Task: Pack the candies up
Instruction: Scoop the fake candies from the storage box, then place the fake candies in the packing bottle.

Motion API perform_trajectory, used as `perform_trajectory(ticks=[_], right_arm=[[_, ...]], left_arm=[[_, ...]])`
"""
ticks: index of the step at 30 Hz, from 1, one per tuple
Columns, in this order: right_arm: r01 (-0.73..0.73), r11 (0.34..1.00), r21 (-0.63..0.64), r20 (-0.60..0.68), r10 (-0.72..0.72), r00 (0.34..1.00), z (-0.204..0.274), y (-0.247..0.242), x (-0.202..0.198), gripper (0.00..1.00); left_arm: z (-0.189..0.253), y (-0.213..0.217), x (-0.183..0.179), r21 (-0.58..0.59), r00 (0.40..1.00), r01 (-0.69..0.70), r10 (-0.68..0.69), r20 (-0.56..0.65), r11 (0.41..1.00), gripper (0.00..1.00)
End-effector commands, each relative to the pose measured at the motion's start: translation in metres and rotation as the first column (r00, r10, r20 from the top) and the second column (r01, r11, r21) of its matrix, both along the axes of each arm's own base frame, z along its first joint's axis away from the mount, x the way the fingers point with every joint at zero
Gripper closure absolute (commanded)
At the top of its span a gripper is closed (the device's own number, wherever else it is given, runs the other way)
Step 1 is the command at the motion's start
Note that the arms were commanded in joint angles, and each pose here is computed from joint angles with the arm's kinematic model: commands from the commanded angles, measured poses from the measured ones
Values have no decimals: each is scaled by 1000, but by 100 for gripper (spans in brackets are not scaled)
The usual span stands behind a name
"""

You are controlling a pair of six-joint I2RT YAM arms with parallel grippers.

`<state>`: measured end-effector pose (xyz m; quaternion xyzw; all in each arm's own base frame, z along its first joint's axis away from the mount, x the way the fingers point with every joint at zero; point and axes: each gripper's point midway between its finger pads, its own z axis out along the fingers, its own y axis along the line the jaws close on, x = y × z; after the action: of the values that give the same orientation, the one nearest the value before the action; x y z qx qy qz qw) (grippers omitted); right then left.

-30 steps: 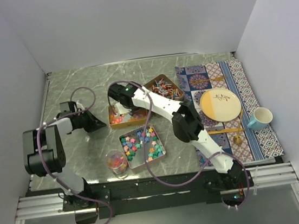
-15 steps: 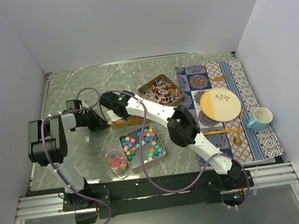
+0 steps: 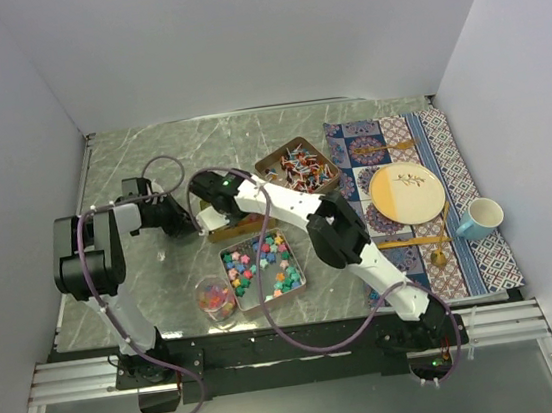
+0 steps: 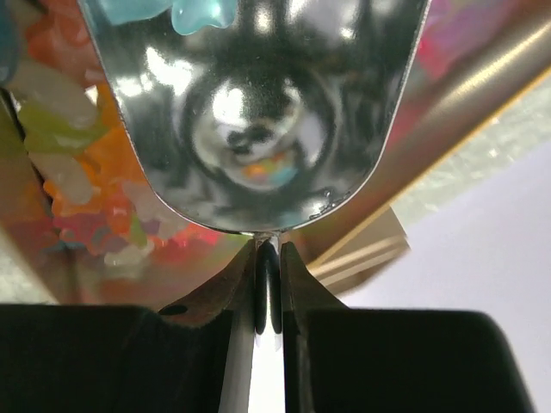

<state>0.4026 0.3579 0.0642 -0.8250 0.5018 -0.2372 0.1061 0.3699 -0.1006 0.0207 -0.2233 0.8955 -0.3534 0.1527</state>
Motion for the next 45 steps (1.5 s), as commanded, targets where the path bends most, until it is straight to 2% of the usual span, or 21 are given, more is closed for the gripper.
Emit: perform_trajectory(ticks=[1, 5, 8, 9, 10, 11, 20, 27, 35, 41, 45], right_arm=[[-17, 987, 158, -129, 37, 991, -15, 13, -5, 100], [50, 945, 323, -156, 1, 988, 2, 17, 9, 100], [95, 907, 411, -199, -12, 980, 6, 14, 14, 100], [84, 887, 454, -160, -11, 987, 20, 17, 20, 100], [97, 880, 465, -190, -8, 982, 11, 14, 15, 100], [88, 862, 498, -171, -1, 985, 24, 16, 15, 100], [99, 850, 517, -132, -35, 991, 50, 2, 13, 100], [76, 901, 427, -84, -45, 995, 85, -25, 4, 100], [-36, 967, 251, -12, 40, 999, 126, -45, -43, 100], [-115, 990, 78, 12, 115, 993, 128, -51, -86, 100], [-145, 989, 9, 14, 145, 989, 124, -45, -109, 100]], left_arm=[[20, -10, 9, -20, 997, 56, -55, 56, 998, 99], [32, -6, 10, -17, 993, 88, -87, 85, 996, 97], [36, -3, 8, -11, 991, 113, -111, 79, 994, 91], [37, 0, 8, -6, 991, 110, -109, 76, 994, 86], [39, 2, 9, -3, 990, 111, -111, 82, 994, 85], [43, 8, 9, 1, 990, 107, -106, 88, 994, 85], [59, 44, 13, 43, 994, 59, -63, 90, 997, 75], [75, 70, 17, 89, 991, -18, 6, 130, 996, 72], [104, 97, 22, 141, 967, -105, 67, 247, 984, 66], [120, 103, 21, 154, 950, -140, 89, 298, 978, 65], [130, 106, 19, 159, 942, -156, 98, 322, 975, 65]])
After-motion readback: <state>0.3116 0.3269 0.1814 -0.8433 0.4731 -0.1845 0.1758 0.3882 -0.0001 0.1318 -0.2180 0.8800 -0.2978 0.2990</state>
